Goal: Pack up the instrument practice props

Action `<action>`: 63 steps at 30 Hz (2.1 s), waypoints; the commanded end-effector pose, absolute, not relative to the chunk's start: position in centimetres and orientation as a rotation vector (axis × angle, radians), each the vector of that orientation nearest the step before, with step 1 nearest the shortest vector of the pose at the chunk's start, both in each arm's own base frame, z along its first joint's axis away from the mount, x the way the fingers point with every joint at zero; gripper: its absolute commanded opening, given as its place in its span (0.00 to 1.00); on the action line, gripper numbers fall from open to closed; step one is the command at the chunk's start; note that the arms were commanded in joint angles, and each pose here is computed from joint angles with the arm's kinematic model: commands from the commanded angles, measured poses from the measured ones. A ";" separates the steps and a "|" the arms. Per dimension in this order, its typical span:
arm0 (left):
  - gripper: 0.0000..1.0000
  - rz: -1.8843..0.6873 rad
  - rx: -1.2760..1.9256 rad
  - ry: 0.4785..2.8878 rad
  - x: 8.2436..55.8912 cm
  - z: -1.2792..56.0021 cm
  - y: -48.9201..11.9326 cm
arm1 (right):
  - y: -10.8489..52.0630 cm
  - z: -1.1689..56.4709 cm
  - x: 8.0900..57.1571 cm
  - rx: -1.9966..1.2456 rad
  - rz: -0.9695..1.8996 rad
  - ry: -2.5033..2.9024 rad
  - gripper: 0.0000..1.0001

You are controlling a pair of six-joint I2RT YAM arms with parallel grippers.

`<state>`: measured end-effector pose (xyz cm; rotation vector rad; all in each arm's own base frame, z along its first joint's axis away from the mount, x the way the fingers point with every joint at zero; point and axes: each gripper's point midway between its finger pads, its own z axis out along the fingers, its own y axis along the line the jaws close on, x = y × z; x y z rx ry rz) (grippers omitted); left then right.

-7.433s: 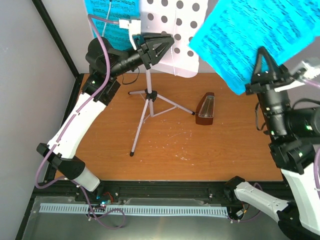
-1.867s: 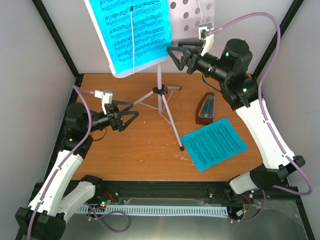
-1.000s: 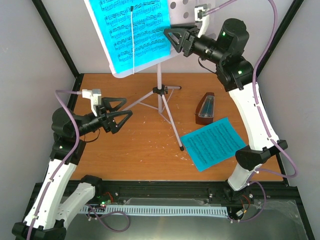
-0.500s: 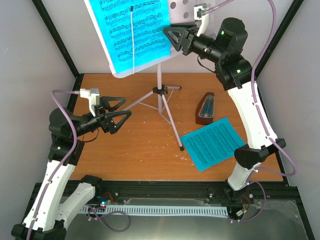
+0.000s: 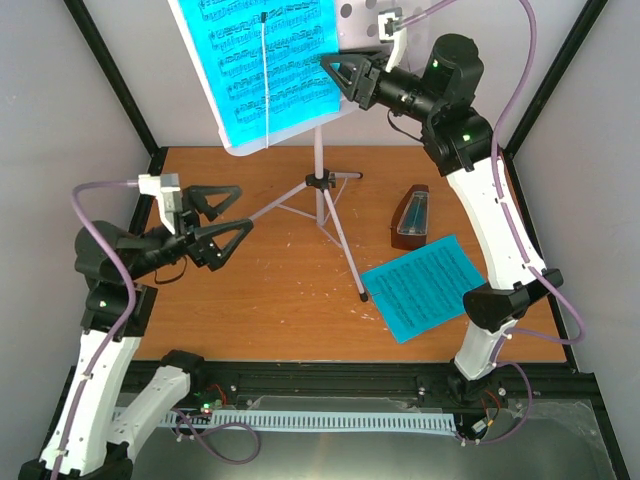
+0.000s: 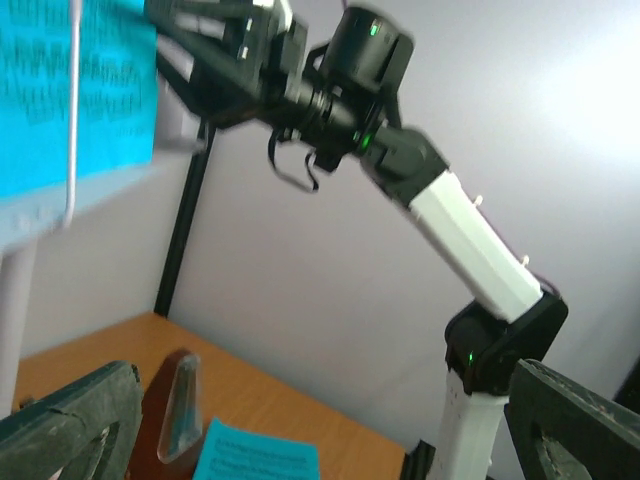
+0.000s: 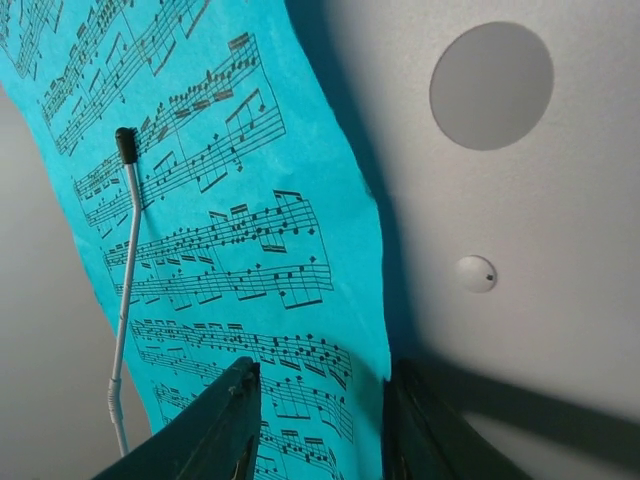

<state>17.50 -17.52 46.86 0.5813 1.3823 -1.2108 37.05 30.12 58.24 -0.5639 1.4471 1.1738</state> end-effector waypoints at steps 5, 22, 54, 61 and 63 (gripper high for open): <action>0.99 -1.111 0.604 1.199 17.7 57.0 -16.9 | 30.3 60.4 36.0 -0.612 1.212 1.351 0.32; 0.69 -1.076 0.448 1.241 24.6 61.2 -19.3 | 30.8 60.5 36.2 -0.636 1.171 1.321 0.24; 0.40 -1.013 0.329 1.348 31.3 59.7 -21.1 | 30.9 60.1 36.8 -0.627 1.148 1.327 0.07; 0.33 -1.023 0.331 1.354 31.8 59.5 -21.5 | 30.7 60.3 36.6 -0.624 1.136 1.325 0.05; 0.27 -1.024 0.331 1.353 31.9 59.5 -21.5 | 30.7 60.3 36.6 -0.625 1.132 1.325 0.04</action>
